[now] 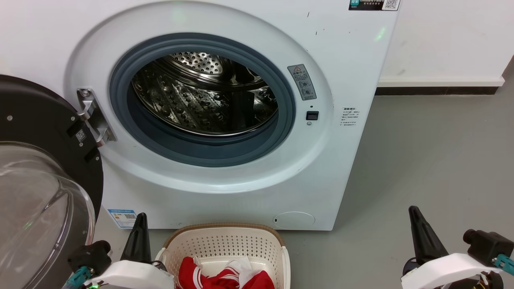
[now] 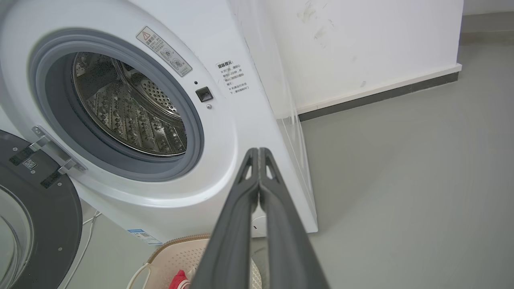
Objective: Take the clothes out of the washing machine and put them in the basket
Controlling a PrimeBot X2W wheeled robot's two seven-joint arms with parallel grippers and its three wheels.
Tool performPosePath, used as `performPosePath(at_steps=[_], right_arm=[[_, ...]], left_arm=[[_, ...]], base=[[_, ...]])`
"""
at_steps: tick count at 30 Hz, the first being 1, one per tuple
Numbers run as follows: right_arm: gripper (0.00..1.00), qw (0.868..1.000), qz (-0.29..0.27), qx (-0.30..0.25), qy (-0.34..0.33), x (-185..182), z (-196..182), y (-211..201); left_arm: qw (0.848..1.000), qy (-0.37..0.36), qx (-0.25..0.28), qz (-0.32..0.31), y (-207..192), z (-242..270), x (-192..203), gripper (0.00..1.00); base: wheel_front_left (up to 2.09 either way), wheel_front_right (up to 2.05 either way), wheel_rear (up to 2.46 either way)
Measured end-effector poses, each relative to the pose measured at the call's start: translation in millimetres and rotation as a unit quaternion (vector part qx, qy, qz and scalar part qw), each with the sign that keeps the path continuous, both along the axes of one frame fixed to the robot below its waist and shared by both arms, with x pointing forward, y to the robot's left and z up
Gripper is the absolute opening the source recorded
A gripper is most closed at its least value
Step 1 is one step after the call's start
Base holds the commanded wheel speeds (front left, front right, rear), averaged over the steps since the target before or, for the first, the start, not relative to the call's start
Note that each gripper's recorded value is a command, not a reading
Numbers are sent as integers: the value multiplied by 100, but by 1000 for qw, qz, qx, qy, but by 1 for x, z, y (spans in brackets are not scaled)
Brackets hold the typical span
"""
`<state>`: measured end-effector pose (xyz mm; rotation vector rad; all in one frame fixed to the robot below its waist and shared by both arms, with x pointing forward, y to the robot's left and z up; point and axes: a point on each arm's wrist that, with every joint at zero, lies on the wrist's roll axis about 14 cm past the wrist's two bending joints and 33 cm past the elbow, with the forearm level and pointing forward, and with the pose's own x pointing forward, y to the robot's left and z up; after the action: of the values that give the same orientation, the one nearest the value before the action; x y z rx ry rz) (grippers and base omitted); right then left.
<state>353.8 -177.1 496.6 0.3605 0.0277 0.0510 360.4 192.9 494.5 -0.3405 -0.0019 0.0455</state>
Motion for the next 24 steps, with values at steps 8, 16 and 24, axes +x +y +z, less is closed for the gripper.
performPosePath(at_steps=[8,16,24], right_arm=[[0,998,-9,68,6,4,0,-4],[0,991,-17,130,11,6,-1,-7],[0,982,-23,188,14,10,0,-10]], left_arm=[[997,7,-71,6,2,-2,3,0],[991,12,-136,12,5,-3,5,0],[981,16,-195,12,5,-3,8,0]], base=[[0,0,0],[0,0,0],[0,0,0]])
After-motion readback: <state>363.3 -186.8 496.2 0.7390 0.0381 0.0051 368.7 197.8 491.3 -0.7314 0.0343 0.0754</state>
